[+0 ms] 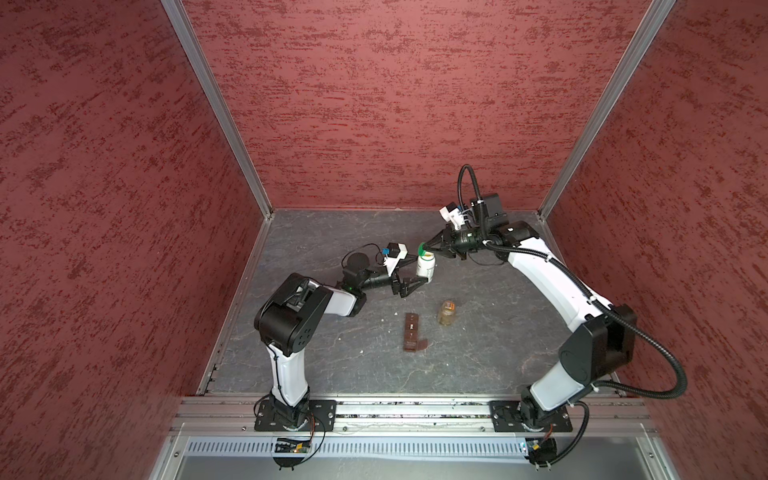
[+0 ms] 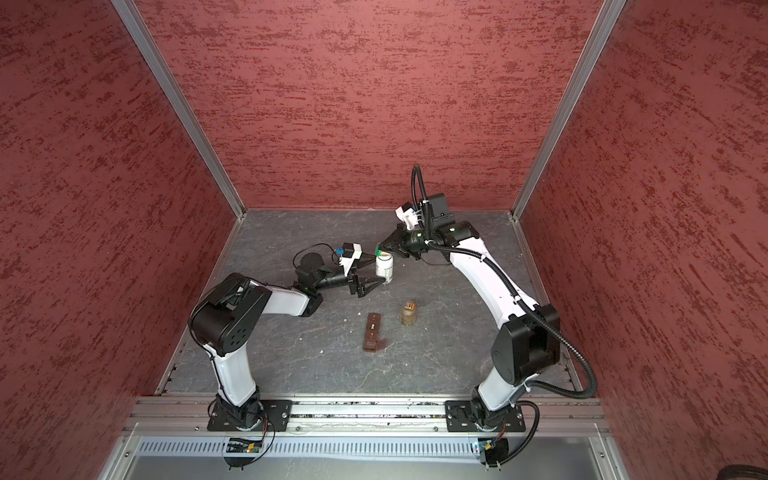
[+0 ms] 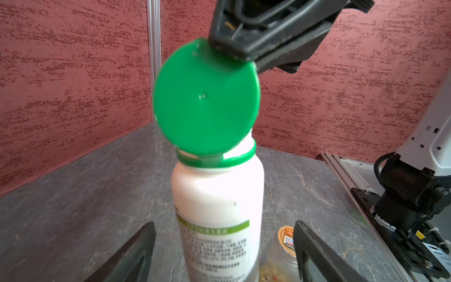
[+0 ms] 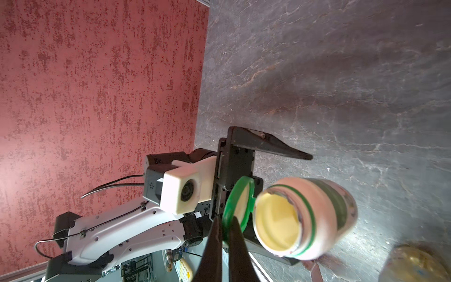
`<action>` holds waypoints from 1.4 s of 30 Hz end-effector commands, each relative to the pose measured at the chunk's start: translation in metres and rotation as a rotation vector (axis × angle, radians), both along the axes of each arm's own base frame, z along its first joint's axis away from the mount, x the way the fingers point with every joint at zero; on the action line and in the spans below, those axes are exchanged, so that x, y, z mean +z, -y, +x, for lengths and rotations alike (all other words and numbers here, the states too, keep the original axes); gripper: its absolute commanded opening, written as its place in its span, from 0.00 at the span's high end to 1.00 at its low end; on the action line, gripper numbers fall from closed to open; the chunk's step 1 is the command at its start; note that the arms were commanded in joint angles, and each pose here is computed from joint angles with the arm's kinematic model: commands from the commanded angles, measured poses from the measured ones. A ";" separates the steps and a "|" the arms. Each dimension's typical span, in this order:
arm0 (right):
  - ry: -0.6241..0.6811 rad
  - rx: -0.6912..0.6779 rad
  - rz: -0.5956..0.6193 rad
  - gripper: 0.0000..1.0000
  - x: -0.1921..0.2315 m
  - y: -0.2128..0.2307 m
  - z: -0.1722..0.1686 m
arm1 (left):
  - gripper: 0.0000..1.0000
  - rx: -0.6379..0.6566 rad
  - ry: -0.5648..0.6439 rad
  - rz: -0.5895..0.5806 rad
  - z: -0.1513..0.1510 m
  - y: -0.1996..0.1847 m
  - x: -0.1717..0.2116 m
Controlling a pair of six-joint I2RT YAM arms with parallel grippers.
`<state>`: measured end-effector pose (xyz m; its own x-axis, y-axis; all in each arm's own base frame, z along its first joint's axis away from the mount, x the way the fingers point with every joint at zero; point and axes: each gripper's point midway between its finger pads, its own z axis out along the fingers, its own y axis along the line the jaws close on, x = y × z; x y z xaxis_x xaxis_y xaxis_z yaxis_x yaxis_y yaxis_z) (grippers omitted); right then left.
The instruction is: Sort the pills into containers
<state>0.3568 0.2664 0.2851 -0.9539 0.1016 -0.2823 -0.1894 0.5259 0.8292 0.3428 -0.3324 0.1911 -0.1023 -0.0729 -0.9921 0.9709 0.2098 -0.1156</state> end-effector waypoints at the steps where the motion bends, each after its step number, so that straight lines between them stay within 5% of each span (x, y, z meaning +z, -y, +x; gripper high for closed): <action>1: 0.100 0.023 0.081 0.96 0.043 -0.004 -0.004 | 0.13 -0.041 0.011 -0.026 -0.004 0.007 0.009; 34: 0.107 0.036 0.162 0.96 0.058 -0.007 -0.012 | 0.37 -0.019 0.023 -0.065 0.003 0.007 0.014; 42: 0.108 0.025 0.151 0.96 0.056 -0.002 -0.011 | 0.57 -0.011 0.021 -0.052 0.003 0.003 0.013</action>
